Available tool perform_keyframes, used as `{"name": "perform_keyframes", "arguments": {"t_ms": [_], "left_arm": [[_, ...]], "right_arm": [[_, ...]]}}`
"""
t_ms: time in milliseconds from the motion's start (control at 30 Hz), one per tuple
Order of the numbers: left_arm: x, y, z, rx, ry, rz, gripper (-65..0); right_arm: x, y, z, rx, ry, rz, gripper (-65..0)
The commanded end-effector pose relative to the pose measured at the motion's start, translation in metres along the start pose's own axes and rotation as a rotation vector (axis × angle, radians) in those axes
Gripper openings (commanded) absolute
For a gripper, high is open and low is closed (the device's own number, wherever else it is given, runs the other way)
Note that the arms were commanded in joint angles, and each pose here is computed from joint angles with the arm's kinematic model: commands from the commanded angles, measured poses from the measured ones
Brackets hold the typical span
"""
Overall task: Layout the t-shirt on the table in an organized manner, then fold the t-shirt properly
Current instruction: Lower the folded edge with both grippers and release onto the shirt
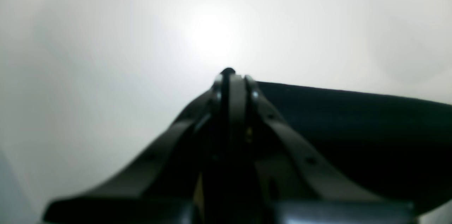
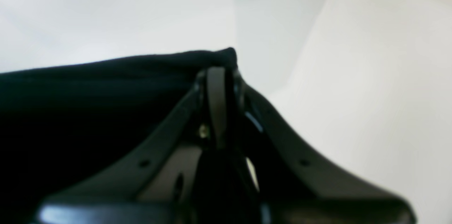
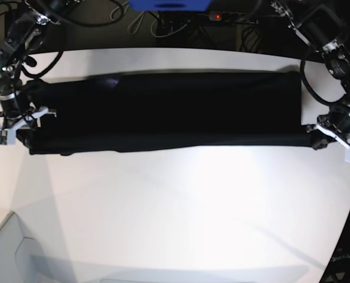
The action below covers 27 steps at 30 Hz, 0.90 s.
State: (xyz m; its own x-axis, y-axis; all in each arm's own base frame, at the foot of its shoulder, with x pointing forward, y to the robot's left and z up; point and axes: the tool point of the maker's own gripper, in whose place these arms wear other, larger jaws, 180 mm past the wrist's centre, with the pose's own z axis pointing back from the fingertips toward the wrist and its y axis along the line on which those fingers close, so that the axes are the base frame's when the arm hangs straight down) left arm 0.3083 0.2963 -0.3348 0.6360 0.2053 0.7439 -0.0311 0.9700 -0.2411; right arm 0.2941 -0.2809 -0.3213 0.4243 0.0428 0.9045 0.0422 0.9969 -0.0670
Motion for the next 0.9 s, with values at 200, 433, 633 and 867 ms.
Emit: {"name": "perform_keyframes", "arguments": {"t_ms": [200,433,633,867], "left_arm": [[-0.027,0.009,0.012,0.023,0.038,0.001,-64.9],[-0.059,0.013,0.016,0.03,0.112,0.017,-64.9],[-0.074,0.017,0.012,0.027,0.148,0.054,-64.9],[-0.091,0.018,0.006,0.017,0.19,0.087,-64.9]], "right_arm": [[-0.012,0.0,0.01,-0.002,0.01,-0.003,-65.0],[-0.038,-0.001,0.006,0.01,0.068,-0.042,-65.0],[-0.059,0.002,0.012,0.019,0.119,-0.055,-65.0],[-0.072,0.002,0.016,0.02,0.157,-0.056,-65.0]]}}
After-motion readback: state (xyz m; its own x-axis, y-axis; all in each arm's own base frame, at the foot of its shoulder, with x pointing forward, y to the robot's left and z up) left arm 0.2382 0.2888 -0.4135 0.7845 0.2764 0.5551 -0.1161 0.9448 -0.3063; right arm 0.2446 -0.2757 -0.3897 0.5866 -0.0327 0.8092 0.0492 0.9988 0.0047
